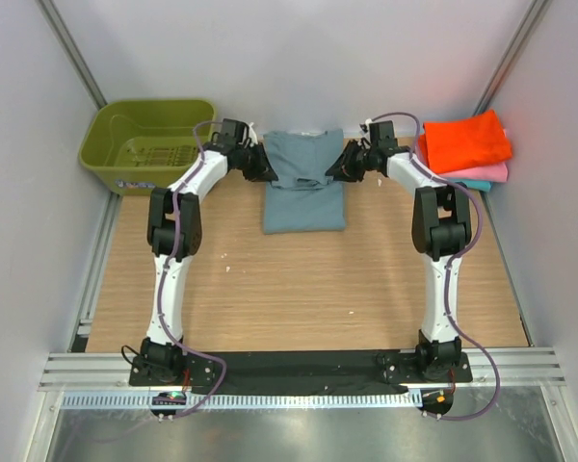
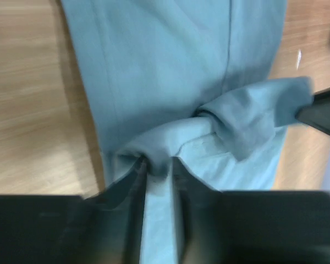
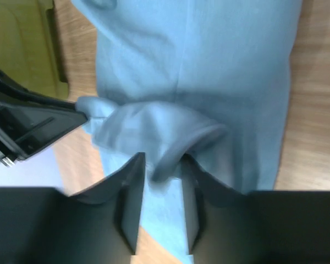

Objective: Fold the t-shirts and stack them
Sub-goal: Fold the tshirt

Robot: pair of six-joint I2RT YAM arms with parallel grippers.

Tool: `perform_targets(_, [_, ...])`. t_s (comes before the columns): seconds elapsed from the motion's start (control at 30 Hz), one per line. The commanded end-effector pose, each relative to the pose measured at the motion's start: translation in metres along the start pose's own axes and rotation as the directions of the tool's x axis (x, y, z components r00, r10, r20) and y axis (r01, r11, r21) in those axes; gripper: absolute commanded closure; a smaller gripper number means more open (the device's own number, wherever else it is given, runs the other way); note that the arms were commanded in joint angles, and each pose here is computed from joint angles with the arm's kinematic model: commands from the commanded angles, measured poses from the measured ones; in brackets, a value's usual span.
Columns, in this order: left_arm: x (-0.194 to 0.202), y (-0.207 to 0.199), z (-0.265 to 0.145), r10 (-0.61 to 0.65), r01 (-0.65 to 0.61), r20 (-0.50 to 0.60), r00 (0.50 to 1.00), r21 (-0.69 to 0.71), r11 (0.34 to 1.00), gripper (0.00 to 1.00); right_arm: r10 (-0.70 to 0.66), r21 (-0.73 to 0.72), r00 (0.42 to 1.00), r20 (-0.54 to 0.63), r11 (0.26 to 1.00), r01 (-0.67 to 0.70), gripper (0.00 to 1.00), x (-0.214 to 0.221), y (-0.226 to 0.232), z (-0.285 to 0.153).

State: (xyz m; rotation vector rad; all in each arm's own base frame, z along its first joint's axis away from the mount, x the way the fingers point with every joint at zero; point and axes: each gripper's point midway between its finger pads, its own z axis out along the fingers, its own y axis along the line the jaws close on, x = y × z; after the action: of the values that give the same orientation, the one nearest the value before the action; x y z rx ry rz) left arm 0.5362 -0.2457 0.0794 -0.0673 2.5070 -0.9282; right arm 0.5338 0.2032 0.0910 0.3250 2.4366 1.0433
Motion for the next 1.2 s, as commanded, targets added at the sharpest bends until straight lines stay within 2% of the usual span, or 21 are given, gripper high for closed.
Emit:
perform_targets(0.0, [-0.042,-0.004,-0.009,0.104,-0.099,0.134,0.986,-0.046,0.994,0.7,-0.107,0.003,0.989,0.106,0.994,0.108,0.58,-0.032,0.01,-0.005])
perform_targets(0.07, [-0.055,-0.003,-0.019,0.138,-0.124,0.171,0.976,-0.092,0.988,0.57,-0.158,0.024,0.979,0.128,0.987,0.156,0.4,-0.04,0.012,-0.012])
perform_targets(0.1, [-0.059,-0.011,-0.032,0.15,-0.133,0.183,0.972,-0.103,0.986,0.45,-0.182,0.022,0.971,0.157,0.983,0.181,0.29,-0.05,0.022,-0.024])
perform_targets(0.17, [-0.058,-0.017,-0.047,0.159,-0.14,0.176,0.971,-0.112,0.984,0.34,-0.211,0.035,0.964,0.161,0.977,0.208,0.23,-0.053,0.024,-0.039])
perform_targets(0.2, [-0.056,-0.023,-0.056,0.175,-0.158,0.172,0.97,-0.108,0.982,0.32,-0.214,0.03,0.962,0.172,0.977,0.212,0.23,-0.055,0.031,-0.052])
perform_targets(0.27, [-0.045,-0.031,-0.079,0.17,-0.159,0.148,0.974,-0.087,0.983,0.31,-0.165,0.026,0.973,0.159,0.986,0.163,0.23,-0.053,0.023,-0.069])
perform_targets(0.33, [-0.025,-0.038,-0.098,0.116,-0.111,0.102,0.988,-0.054,0.992,0.3,-0.085,0.01,0.991,0.105,0.996,0.085,0.23,-0.028,0.015,-0.082])
perform_targets(0.37, [0.001,-0.017,-0.095,0.049,-0.047,0.032,0.998,-0.064,0.997,0.3,-0.047,0.012,0.996,0.074,0.999,0.046,0.23,-0.017,0.008,-0.086])
perform_targets(0.43, [0.026,-0.02,-0.108,-0.053,0.053,-0.036,0.998,-0.005,0.999,0.3,0.019,0.0,1.0,-0.022,1.0,-0.019,0.24,0.023,-0.003,-0.091])
perform_targets(0.47, [0.06,-0.002,-0.102,-0.124,0.121,-0.117,0.985,-0.027,0.992,0.3,0.066,0.014,0.995,-0.078,0.998,-0.065,0.24,0.049,-0.017,-0.089])
perform_targets(0.5, [0.074,-0.003,-0.103,-0.153,0.154,-0.16,0.975,-0.005,0.988,0.3,0.089,0.007,0.991,-0.105,0.996,-0.088,0.24,0.061,-0.02,-0.09])
perform_targets(0.57, [0.111,0.011,-0.102,-0.23,0.228,-0.235,0.944,-0.036,0.973,0.3,0.147,0.007,0.977,-0.156,0.989,-0.148,0.24,0.091,-0.028,-0.092])
perform_targets(0.63, [0.13,0.017,-0.1,-0.282,0.279,-0.268,0.921,-0.049,0.959,0.3,0.159,0.009,0.973,-0.167,0.987,-0.16,0.24,0.103,-0.033,-0.091])
perform_targets(0.8, [0.142,0.019,-0.084,-0.352,0.362,-0.299,0.887,-0.022,0.932,0.28,0.21,0.016,0.958,-0.196,0.977,-0.211,0.24,0.124,-0.042,-0.087])
perform_targets(0.9, [0.133,0.02,-0.074,-0.356,0.368,-0.291,0.888,-0.015,0.93,0.27,0.215,0.02,0.955,-0.205,0.976,-0.215,0.25,0.126,-0.043,-0.082])
perform_targets(1.17, [0.141,0.019,-0.049,-0.332,0.335,-0.309,0.891,-0.044,0.941,0.29,0.214,0.018,0.954,-0.209,0.976,-0.215,0.25,0.124,-0.044,-0.066])
